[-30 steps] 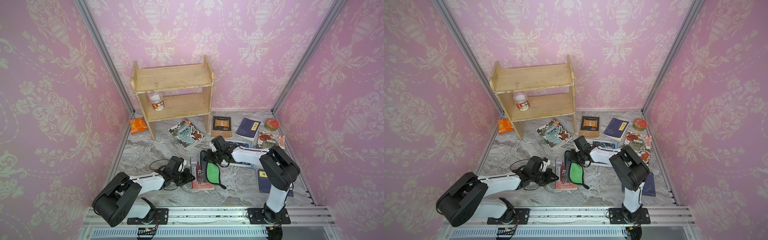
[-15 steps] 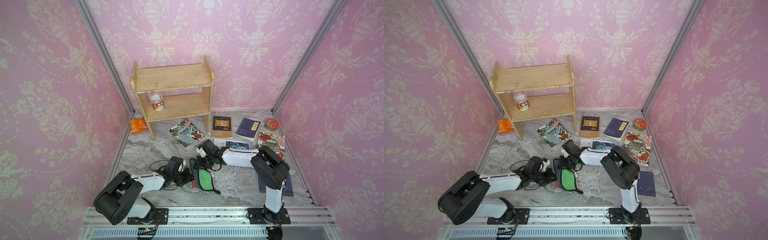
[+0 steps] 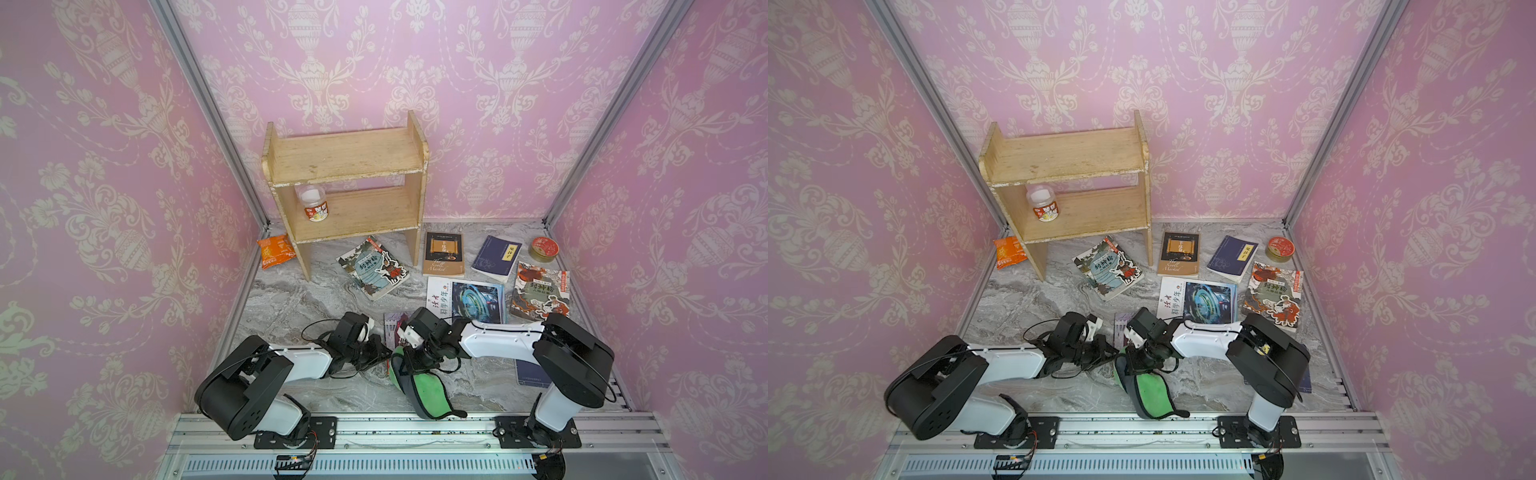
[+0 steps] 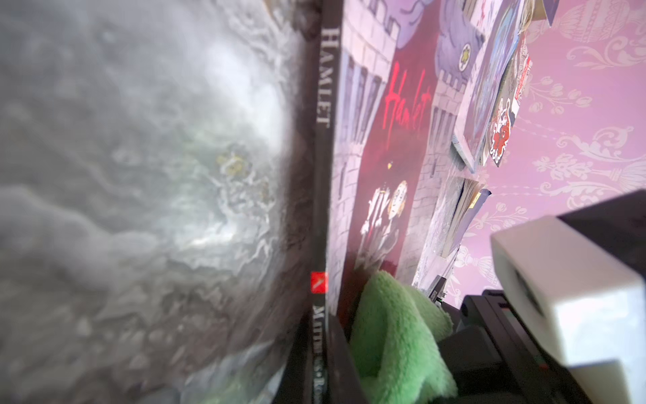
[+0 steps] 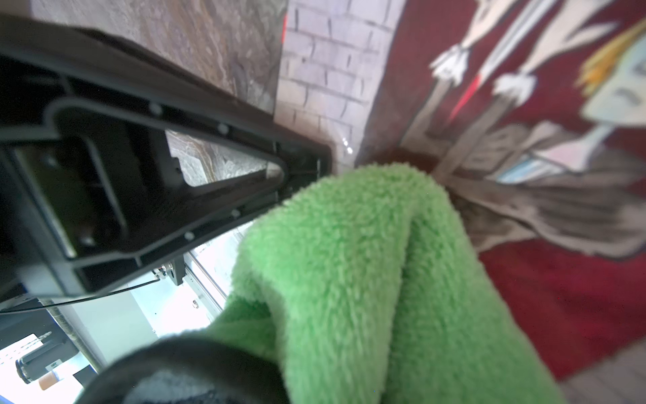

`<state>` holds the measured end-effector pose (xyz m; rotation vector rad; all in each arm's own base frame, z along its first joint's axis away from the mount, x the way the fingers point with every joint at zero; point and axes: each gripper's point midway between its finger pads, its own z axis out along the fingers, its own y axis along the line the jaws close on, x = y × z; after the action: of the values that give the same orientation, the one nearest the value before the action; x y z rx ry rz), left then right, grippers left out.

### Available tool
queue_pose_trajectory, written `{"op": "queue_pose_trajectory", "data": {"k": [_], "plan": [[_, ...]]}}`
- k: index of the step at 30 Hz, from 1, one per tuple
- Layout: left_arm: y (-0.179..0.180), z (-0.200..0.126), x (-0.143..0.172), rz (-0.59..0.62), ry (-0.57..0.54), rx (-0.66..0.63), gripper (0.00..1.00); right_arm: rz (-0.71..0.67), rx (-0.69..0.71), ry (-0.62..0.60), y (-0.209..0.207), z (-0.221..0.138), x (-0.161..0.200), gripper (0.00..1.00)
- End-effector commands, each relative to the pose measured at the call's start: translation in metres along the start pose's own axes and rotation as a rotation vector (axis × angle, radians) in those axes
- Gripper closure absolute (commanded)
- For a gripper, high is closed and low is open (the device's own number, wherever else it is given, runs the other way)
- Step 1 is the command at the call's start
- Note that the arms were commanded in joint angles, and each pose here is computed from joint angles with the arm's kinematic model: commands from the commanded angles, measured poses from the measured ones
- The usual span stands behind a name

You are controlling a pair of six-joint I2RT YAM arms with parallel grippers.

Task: Wipe the cover of the book
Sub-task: Wipe the dirt from the cover of the book.

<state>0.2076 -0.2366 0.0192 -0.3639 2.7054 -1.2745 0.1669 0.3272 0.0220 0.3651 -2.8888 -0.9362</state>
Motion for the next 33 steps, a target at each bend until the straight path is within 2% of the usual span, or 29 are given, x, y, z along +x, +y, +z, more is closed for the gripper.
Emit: {"op": "queue_pose_trajectory", "data": {"k": [1, 4, 8, 14, 17, 18, 20, 25, 27, 30, 33], "plan": [[0.015, 0.004, -0.015, -0.048, -0.067, -0.057, 1.00, 0.220, 0.250, 0.093, -0.096, 0.007, 0.004, 1.00], [0.015, 0.002, -0.013, -0.052, -0.063, -0.052, 1.00, 0.294, 0.117, -0.007, -0.089, -0.007, -0.055, 1.00], [0.017, -0.001, -0.010, -0.048, -0.066, -0.051, 1.00, 0.322, 0.067, -0.064, -0.085, -0.024, -0.099, 1.00], [0.020, -0.004, -0.008, -0.037, -0.065, -0.070, 1.00, 0.271, 0.260, -0.114, -0.107, -0.038, -0.117, 1.00], [0.023, -0.002, -0.010, -0.039, -0.067, -0.081, 1.00, 0.238, 0.332, -0.079, -0.109, -0.034, -0.102, 1.00], [0.023, -0.001, -0.011, -0.042, -0.067, -0.084, 1.00, 0.184, 0.365, -0.059, -0.108, -0.033, -0.091, 1.00], [0.023, 0.001, -0.011, -0.042, -0.062, -0.079, 1.00, 0.160, 0.426, -0.010, -0.114, -0.028, -0.059, 1.00], [0.023, 0.008, -0.013, -0.047, -0.040, -0.073, 1.00, 0.214, 0.472, 0.052, -0.131, -0.028, 0.022, 1.00], [0.024, 0.009, -0.013, -0.045, -0.037, -0.077, 1.00, 0.236, 0.482, 0.062, -0.137, -0.033, 0.043, 1.00], [0.024, 0.012, -0.013, -0.046, -0.024, -0.074, 1.00, 0.232, 0.496, 0.049, -0.138, -0.046, 0.051, 1.00], [0.026, 0.013, -0.010, -0.051, -0.010, -0.075, 1.00, 0.159, 0.506, -0.003, -0.119, -0.068, 0.025, 1.00]]}}
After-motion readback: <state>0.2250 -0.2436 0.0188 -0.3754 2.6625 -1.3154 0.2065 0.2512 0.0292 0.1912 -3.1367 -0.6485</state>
